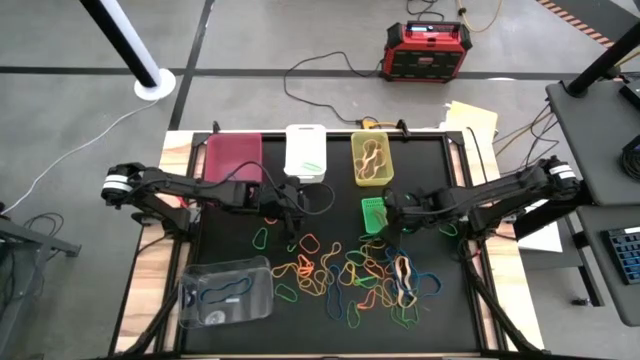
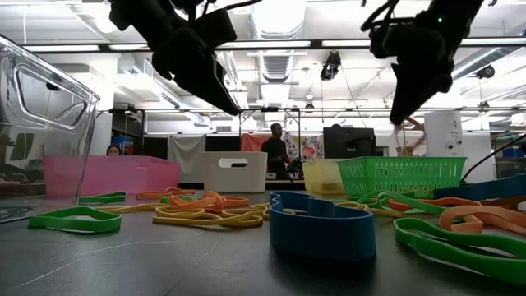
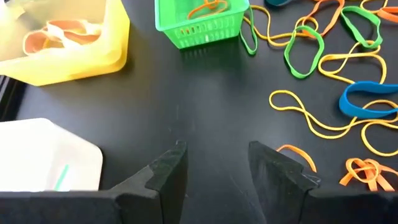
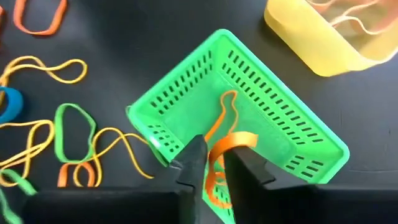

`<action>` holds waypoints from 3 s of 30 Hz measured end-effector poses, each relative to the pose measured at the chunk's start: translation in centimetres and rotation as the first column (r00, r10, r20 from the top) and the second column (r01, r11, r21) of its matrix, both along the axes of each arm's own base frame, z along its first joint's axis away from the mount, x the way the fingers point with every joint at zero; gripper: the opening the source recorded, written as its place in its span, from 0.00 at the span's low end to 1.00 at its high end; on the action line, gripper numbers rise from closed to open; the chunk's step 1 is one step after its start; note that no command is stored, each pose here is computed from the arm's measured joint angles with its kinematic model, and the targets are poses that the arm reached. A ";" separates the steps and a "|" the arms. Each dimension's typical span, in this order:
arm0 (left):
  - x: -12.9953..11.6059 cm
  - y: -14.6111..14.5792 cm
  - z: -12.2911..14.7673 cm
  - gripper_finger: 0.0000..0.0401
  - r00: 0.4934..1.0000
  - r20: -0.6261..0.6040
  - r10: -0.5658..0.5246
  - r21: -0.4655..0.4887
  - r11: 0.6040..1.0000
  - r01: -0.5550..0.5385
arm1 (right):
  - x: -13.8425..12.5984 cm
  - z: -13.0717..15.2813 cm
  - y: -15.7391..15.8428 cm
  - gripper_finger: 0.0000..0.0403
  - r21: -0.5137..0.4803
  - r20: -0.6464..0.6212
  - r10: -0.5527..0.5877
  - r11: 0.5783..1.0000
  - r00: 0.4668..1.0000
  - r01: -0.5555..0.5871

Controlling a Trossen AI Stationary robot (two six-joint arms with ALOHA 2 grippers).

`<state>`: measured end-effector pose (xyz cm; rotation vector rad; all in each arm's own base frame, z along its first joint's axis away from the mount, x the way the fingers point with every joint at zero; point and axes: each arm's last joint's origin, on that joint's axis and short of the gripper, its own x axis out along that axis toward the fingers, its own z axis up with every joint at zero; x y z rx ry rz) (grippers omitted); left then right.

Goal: Sort rubber bands into baskets
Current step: Put the orange rubber band into the green bin

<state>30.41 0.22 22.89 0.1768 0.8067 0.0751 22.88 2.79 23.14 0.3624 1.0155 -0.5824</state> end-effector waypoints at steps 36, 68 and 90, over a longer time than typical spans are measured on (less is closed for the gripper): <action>1.1 -0.9 -6.3 0.38 0.925 -0.332 -0.186 -0.202 0.972 0.123 | 2.1 0.4 0.0 0.47 -0.158 0.180 0.098 0.985 0.979 -0.070; 3.4 -0.6 -10.2 0.22 0.922 -0.383 -0.062 -0.135 0.991 0.011 | 2.2 0.3 0.0 0.47 -0.161 0.181 0.100 0.984 0.978 -0.071; 3.5 -0.5 -2.7 0.00 0.997 -0.011 -0.071 -0.055 0.996 0.070 | 5.9 -5.5 0.6 0.47 -0.289 0.581 0.354 0.931 0.733 -0.221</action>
